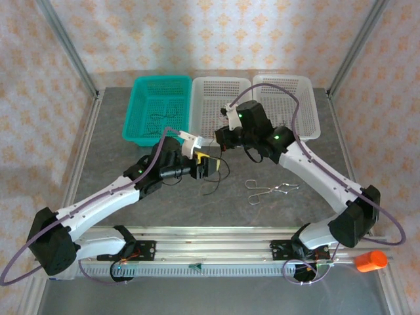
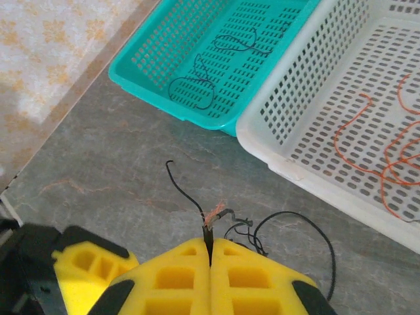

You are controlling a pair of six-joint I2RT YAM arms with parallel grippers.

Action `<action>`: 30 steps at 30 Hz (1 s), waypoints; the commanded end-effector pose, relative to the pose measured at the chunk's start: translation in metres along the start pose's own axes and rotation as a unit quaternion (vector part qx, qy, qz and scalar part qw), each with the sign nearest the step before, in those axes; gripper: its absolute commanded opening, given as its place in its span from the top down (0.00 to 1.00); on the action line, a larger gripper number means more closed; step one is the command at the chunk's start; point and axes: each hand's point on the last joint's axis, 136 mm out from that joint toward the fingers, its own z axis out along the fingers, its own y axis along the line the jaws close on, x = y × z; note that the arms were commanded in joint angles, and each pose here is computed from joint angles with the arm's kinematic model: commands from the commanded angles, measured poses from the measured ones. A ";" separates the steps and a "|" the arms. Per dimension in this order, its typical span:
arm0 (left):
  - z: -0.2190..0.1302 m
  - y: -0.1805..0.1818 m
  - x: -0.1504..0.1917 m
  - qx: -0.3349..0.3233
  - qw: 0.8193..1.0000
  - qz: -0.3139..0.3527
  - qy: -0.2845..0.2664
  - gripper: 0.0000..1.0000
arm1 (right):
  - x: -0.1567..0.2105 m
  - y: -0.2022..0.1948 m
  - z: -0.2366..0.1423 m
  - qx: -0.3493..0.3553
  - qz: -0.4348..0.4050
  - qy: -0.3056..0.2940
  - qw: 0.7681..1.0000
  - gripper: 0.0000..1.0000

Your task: Untangle the cables

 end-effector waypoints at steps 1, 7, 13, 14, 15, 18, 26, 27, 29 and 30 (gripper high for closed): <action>0.002 -0.001 -0.010 -0.017 1.000 0.017 -0.019 0.39 | -0.007 0.007 0.002 -0.028 0.014 -0.009 0.999 1.00; 0.014 0.000 -0.003 -0.008 1.000 0.005 -0.007 0.43 | -0.008 0.008 0.001 -0.039 0.020 -0.011 0.999 1.00; 0.023 0.004 0.003 -0.008 1.000 -0.005 -0.002 0.55 | -0.008 0.010 0.001 -0.048 0.021 -0.011 0.999 1.00; 0.023 0.004 0.002 -0.010 1.000 -0.007 -0.003 0.59 | -0.007 0.010 0.000 -0.047 0.021 -0.011 0.999 1.00; 0.022 0.004 0.001 -0.010 1.000 -0.007 -0.006 0.64 | -0.007 0.010 0.001 -0.046 0.022 -0.010 0.999 1.00; 0.021 0.003 -0.003 -0.012 1.000 -0.007 -0.011 0.77 | -0.006 0.006 0.002 -0.037 0.023 -0.011 0.999 1.00; 0.018 0.003 -0.004 -0.016 1.000 -0.005 -0.012 1.00 | -0.008 0.000 0.000 -0.021 0.025 -0.023 0.999 1.00; 0.017 0.002 -0.006 -0.015 1.000 -0.003 -0.015 1.00 | -0.009 -0.002 -0.002 -0.014 0.025 -0.028 0.999 1.00; 0.014 -0.001 -0.009 -0.012 1.000 -0.002 -0.018 1.00 | -0.014 -0.006 -0.008 0.002 0.025 -0.045 0.999 0.85; 0.013 -0.002 -0.010 -0.011 1.000 -0.001 -0.020 1.00 | -0.018 -0.009 -0.013 0.012 0.027 -0.059 0.998 0.75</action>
